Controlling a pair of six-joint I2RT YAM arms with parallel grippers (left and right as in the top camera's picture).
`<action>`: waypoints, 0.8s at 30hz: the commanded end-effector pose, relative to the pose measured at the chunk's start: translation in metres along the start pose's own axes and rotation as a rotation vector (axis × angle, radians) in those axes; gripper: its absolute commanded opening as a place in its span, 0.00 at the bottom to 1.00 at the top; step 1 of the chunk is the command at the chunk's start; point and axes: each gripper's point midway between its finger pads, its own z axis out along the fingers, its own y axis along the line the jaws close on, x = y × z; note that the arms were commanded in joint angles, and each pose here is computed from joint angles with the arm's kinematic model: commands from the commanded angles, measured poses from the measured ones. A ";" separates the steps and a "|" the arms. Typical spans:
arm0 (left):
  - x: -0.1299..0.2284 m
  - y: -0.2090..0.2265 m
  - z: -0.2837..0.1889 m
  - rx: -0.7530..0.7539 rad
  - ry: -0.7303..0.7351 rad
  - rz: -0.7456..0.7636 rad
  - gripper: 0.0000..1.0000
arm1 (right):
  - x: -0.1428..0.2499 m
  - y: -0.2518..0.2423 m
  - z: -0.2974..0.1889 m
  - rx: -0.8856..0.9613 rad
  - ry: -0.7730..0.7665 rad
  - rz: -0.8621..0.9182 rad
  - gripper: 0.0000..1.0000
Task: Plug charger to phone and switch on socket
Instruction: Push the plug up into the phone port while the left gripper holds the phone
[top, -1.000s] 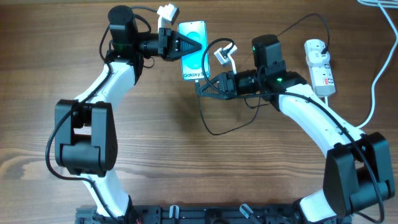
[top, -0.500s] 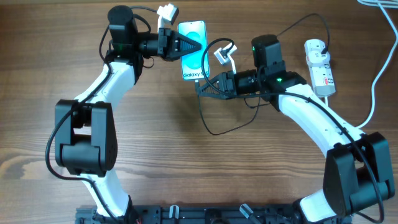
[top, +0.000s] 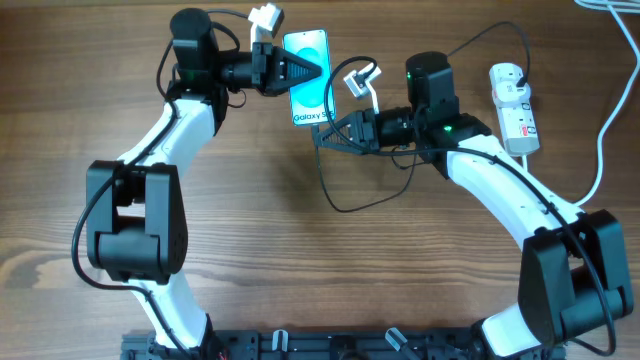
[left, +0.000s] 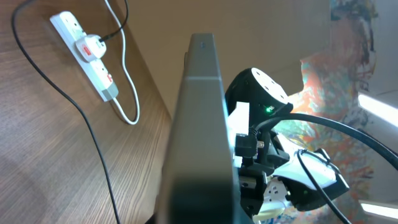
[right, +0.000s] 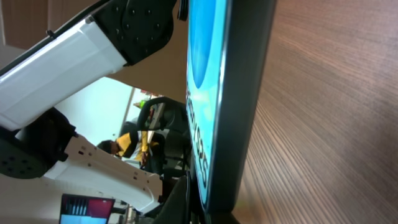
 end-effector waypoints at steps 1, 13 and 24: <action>0.015 -0.007 0.014 0.036 0.078 0.025 0.04 | -0.015 0.002 -0.005 0.010 -0.037 -0.035 0.04; -0.009 0.003 -0.015 -0.022 -0.052 0.012 0.04 | 0.003 -0.001 -0.003 0.000 0.020 0.065 0.26; -0.003 0.001 -0.004 -0.010 -0.023 0.012 0.04 | 0.004 -0.007 0.009 0.060 0.011 0.061 0.04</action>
